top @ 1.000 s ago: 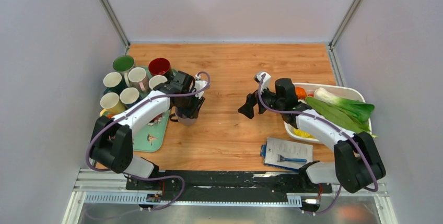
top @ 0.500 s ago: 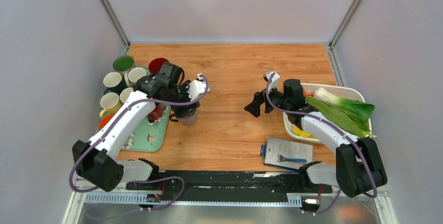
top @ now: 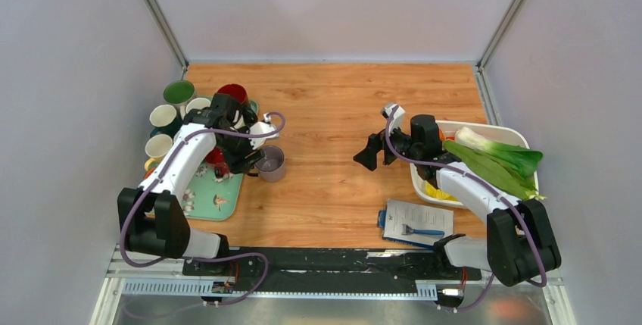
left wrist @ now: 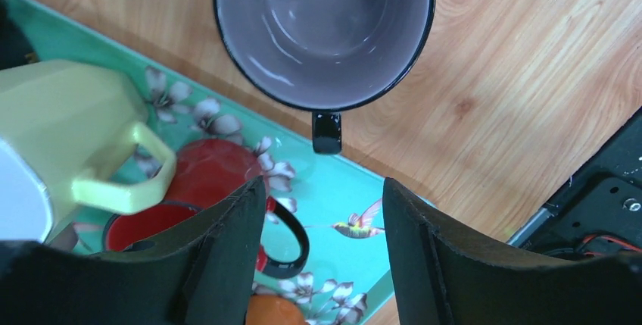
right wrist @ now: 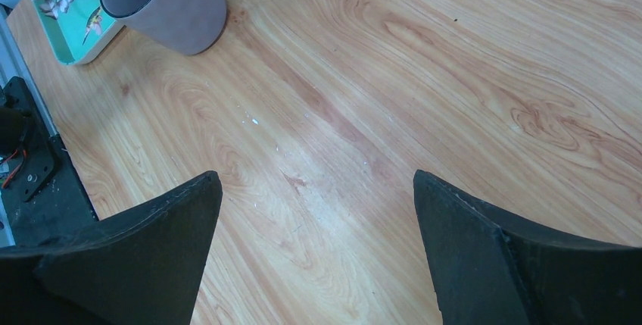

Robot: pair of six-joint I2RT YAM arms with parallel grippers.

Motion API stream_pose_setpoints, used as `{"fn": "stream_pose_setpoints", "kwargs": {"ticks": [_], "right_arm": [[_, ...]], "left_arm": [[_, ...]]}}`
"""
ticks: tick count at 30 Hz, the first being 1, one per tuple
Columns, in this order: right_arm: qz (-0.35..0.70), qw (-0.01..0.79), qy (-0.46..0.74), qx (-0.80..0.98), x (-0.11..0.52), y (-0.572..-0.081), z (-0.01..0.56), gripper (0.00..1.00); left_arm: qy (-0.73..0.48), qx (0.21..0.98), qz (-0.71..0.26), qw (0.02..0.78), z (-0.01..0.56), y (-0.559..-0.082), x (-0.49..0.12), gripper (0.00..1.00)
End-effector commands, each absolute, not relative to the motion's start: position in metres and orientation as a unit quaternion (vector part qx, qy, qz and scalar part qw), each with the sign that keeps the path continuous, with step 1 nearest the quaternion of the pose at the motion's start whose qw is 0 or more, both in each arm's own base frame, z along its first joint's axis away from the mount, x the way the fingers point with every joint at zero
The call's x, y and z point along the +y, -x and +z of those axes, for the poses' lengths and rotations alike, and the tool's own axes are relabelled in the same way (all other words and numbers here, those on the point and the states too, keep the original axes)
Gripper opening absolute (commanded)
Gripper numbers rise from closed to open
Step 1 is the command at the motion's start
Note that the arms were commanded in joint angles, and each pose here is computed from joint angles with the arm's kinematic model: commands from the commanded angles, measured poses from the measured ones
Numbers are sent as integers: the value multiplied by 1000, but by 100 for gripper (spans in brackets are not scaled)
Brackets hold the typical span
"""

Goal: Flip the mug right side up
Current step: Pick up the cup at the center of the board.

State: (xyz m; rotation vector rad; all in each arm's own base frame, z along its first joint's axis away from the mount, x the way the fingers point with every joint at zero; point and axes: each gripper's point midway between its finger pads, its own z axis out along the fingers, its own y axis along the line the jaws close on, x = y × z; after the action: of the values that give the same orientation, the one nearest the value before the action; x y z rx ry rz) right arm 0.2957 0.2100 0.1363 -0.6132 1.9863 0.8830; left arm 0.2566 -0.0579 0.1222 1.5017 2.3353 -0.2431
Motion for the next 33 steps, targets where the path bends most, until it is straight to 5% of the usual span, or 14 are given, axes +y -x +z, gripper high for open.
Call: {"fn": "stream_pose_setpoints", "kwargs": {"ticks": [1,12,28,33], "right_arm": [[364,454,254,772,214,-301,158,100],[358,455,251,775,209,-300,156,100],[348,457,244,781,204,-310,151,100],[352,451,240,784,206,-314,149,100]], "left_arm": [[-552,805,-105,190,110,-268,-69,65],[-531,817,-121,189,72,-283,-76,56],[-480,836,-143,226,107,-250,-83,4],[-442,859,-70,247,145,-231,-58,0]]}}
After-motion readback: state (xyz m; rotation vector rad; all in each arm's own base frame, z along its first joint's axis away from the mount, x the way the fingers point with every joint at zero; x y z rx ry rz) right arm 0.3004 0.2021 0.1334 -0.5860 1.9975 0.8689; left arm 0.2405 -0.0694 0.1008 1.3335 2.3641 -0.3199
